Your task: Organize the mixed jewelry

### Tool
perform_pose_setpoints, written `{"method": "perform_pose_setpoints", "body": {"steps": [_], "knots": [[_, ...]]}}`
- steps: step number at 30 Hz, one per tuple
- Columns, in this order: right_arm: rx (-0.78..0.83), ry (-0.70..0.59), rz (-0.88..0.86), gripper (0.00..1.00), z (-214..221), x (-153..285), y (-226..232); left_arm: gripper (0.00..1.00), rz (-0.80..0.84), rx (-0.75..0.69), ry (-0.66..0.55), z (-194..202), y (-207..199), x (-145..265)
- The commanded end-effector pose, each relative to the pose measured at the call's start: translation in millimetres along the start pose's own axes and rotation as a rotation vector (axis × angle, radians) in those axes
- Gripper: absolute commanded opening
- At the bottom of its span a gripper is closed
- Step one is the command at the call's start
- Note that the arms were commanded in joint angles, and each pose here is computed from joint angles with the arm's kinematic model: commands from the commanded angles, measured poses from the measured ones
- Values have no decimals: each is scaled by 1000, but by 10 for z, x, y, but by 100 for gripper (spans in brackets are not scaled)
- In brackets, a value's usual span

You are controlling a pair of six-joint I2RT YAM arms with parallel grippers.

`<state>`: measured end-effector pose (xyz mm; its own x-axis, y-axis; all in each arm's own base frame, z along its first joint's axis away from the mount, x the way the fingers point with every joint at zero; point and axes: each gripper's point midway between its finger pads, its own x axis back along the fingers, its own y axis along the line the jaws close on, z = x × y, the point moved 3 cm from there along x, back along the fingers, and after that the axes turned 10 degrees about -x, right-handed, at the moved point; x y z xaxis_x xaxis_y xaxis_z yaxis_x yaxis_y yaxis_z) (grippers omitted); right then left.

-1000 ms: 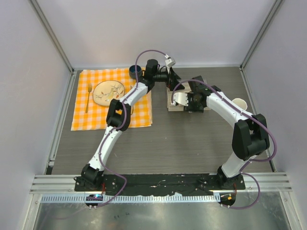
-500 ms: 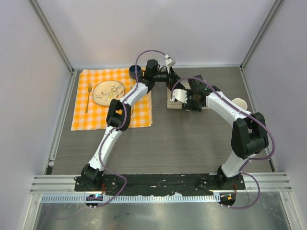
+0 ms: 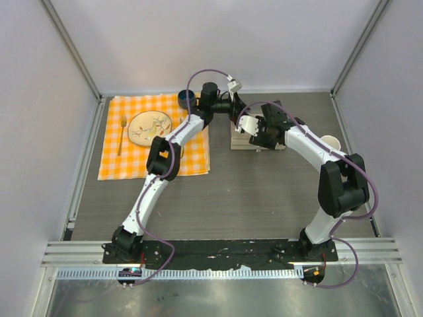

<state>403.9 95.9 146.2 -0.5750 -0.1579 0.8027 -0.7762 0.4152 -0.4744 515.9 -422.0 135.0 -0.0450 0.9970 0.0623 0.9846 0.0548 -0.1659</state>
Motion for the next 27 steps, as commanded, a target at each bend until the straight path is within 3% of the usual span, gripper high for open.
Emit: {"method": "perform_pose_setpoints", "body": {"steps": [1,16,27], "knots": [[-42,-61,75,63,-170,-17,-240,100,61,26,12,53,-164,-97],[-125,-99,181,67,-245,-78,-445,100,69,30,16,69,-181,-90],[-134,-93,140,67,-197,-94,-321,100,47,4,-2,-52,-131,-47]]}}
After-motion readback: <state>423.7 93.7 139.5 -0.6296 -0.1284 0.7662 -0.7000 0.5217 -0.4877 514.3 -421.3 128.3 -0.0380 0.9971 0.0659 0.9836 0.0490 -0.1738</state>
